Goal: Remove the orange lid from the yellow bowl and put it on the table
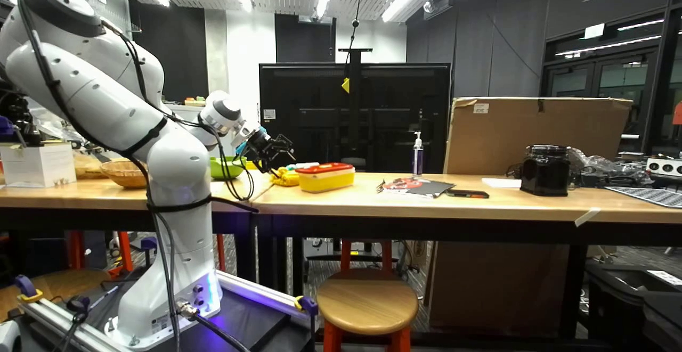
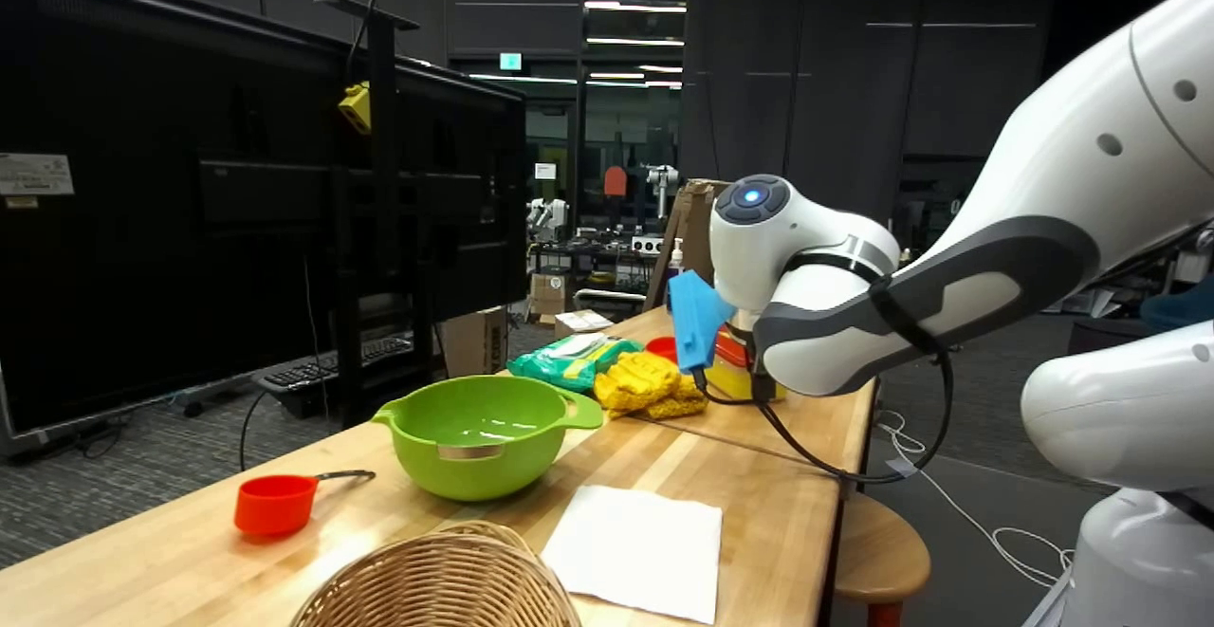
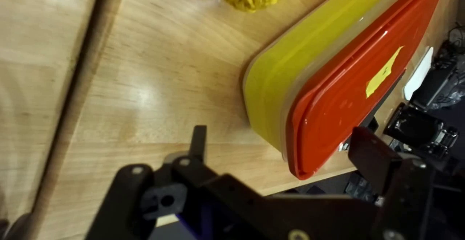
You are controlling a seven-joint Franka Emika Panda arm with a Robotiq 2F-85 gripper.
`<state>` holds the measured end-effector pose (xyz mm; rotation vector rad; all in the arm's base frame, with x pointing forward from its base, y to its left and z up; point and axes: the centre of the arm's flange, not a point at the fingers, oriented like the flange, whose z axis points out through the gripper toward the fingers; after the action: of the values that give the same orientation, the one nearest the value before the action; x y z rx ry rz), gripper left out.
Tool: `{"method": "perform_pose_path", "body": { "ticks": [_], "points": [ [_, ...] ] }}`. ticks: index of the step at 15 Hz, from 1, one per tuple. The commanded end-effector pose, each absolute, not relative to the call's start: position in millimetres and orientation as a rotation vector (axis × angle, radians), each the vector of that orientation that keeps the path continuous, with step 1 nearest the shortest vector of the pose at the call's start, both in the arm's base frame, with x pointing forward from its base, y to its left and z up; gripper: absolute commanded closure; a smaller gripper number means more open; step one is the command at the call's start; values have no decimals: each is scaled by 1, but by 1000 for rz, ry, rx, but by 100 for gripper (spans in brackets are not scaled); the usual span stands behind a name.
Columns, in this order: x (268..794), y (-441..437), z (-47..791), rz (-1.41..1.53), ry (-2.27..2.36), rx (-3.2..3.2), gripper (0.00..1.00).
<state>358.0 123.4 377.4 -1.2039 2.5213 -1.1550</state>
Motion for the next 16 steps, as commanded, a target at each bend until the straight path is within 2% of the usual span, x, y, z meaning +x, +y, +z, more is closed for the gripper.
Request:
{"method": "perform_pose_path", "body": {
  "ticks": [1,16],
  "points": [
    [311,96,358,-1203,2496,-1185,0],
    [332,64,368,-1297,2482,-1218,0]
  ]
}}
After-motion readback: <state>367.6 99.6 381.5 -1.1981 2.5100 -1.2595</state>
